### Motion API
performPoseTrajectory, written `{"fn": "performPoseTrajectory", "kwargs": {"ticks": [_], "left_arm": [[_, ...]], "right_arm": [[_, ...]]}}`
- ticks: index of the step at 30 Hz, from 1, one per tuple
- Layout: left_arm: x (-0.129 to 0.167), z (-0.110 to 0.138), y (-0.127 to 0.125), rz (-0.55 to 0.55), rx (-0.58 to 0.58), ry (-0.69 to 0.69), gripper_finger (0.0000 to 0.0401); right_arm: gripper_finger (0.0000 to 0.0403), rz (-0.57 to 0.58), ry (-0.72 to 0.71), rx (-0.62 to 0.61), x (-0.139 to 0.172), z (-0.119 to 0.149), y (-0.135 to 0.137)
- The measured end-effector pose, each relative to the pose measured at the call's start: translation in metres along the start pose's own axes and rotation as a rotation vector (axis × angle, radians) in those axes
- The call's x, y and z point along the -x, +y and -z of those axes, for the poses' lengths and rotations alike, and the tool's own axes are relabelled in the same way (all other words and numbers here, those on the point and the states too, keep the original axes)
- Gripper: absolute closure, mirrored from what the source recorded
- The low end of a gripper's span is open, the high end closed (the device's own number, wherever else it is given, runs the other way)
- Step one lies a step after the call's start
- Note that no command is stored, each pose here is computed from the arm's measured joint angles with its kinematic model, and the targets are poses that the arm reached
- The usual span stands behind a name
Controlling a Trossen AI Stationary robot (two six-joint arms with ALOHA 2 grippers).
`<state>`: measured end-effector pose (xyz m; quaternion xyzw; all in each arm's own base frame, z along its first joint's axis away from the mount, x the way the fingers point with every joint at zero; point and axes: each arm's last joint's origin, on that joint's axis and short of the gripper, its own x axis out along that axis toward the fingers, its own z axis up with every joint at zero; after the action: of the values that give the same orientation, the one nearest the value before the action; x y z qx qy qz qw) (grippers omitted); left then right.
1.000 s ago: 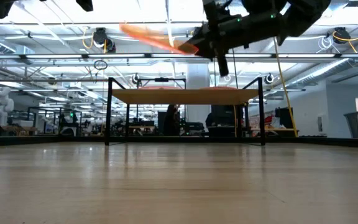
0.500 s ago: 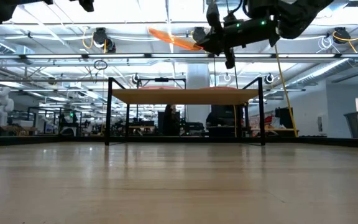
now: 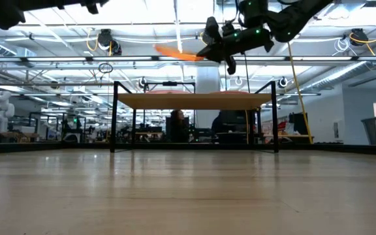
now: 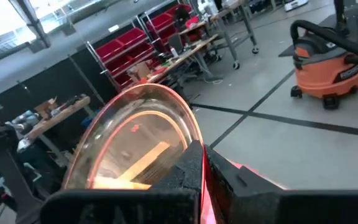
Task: Place and stack plates onto a shelf
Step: Stack the orange plate on top of the pink plate on the shelf
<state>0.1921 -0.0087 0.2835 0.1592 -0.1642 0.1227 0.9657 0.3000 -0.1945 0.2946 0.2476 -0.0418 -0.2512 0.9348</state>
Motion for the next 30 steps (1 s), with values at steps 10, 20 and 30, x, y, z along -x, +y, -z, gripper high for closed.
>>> {"fn": "performPoseTrajectory", "kwargs": {"ticks": [10,20,30], "left_arm": [[-0.005,0.017,0.026,-0.057,0.074,0.078,0.0306],[-0.005,0.019,0.032,-0.079,0.08,0.086,0.0307],[-0.005,0.019,0.032,-0.078,0.069,0.087,0.0307]], "right_arm": [[0.0403,0.014,0.049,0.001,-0.028,0.007,-0.032],[0.0403,0.003,0.038,-0.041,-0.056,0.028,-0.061],[0.0401,0.005,0.042,0.045,-0.061,0.035,-0.056]]}}
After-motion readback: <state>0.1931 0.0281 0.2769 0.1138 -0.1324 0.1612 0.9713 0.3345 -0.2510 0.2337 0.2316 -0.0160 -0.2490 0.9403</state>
